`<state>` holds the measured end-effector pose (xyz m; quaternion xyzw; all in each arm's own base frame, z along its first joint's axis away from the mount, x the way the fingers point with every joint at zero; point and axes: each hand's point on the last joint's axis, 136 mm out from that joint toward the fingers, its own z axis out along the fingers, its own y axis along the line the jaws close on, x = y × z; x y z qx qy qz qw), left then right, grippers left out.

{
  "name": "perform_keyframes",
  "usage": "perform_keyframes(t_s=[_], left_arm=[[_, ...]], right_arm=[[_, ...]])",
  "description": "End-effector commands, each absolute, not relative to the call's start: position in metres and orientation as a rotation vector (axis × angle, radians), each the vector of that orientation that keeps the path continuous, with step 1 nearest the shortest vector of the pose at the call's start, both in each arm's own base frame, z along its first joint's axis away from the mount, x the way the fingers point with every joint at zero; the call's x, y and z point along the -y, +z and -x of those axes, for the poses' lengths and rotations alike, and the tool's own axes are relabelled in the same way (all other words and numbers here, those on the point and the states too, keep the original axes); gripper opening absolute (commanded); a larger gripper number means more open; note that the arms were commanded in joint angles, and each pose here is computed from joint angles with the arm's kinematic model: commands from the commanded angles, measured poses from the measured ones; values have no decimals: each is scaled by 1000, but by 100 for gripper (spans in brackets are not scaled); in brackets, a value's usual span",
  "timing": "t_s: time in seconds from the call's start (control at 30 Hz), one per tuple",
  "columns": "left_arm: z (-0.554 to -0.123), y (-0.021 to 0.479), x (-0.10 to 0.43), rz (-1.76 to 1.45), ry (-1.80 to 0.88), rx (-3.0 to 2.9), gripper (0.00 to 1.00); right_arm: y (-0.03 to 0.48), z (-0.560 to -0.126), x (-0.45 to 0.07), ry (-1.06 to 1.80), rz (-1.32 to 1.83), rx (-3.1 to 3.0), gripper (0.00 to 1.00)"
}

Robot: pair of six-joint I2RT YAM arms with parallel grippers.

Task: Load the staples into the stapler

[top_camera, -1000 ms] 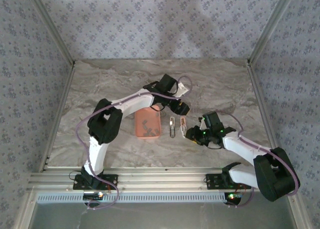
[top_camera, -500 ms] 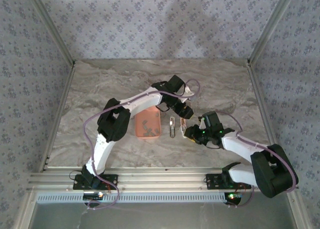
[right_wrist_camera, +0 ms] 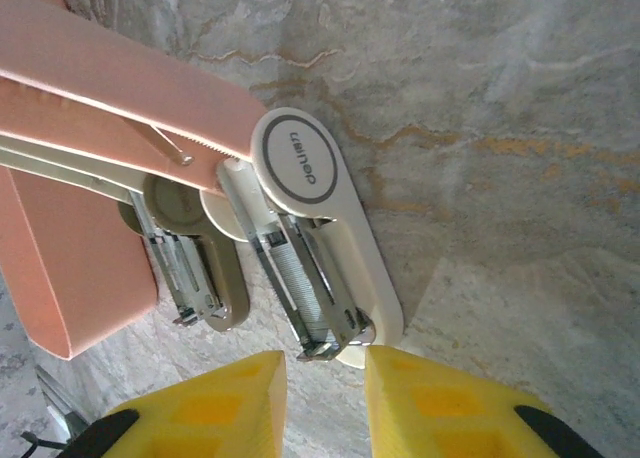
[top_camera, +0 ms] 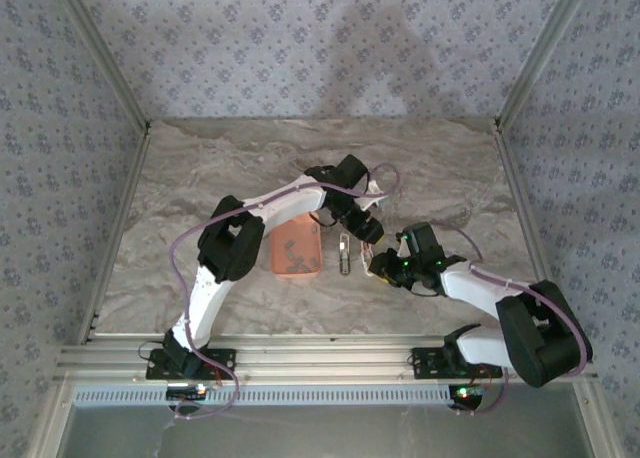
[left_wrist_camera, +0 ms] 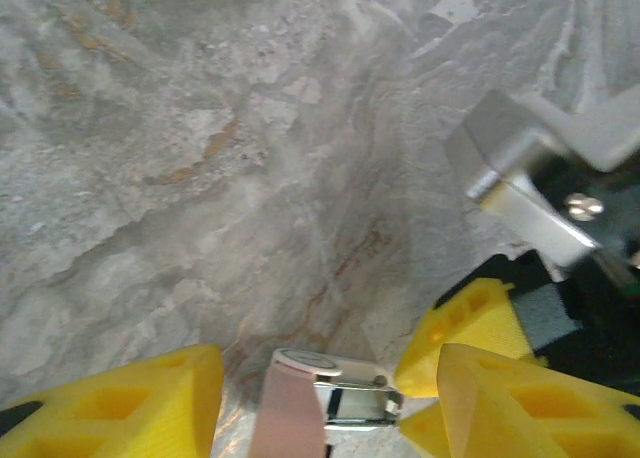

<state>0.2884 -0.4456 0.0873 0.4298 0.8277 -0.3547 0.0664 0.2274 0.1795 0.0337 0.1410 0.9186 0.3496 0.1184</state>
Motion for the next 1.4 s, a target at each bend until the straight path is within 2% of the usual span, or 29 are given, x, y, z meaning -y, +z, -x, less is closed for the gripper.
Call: perform_keyframes(t_s=[0.0, 0.07, 0.53, 0.87, 1.07, 1.37], left_arm=[[-275, 103, 451, -1341, -1208, -2431, 58], [-271, 106, 453, -1353, -1234, -2413, 57], [-238, 113, 450, -1430, -1359, -2369, 54], [-253, 129, 451, -1343, -1297, -2314, 56], [-277, 152, 439, -1192, -1229, -2254, 58], [-299, 171, 405, -1008, -1175, -2210, 58]], right_arm=[[27, -227, -174, 964, -444, -2705, 24], [24, -225, -172, 948, -446, -2717, 21], [21, -222, -165, 904, -440, -2727, 18], [54, -204, -158, 915, -364, -2719, 41], [79, -218, -164, 938, -310, -2666, 43], [86, -241, -172, 898, -236, -2686, 42]])
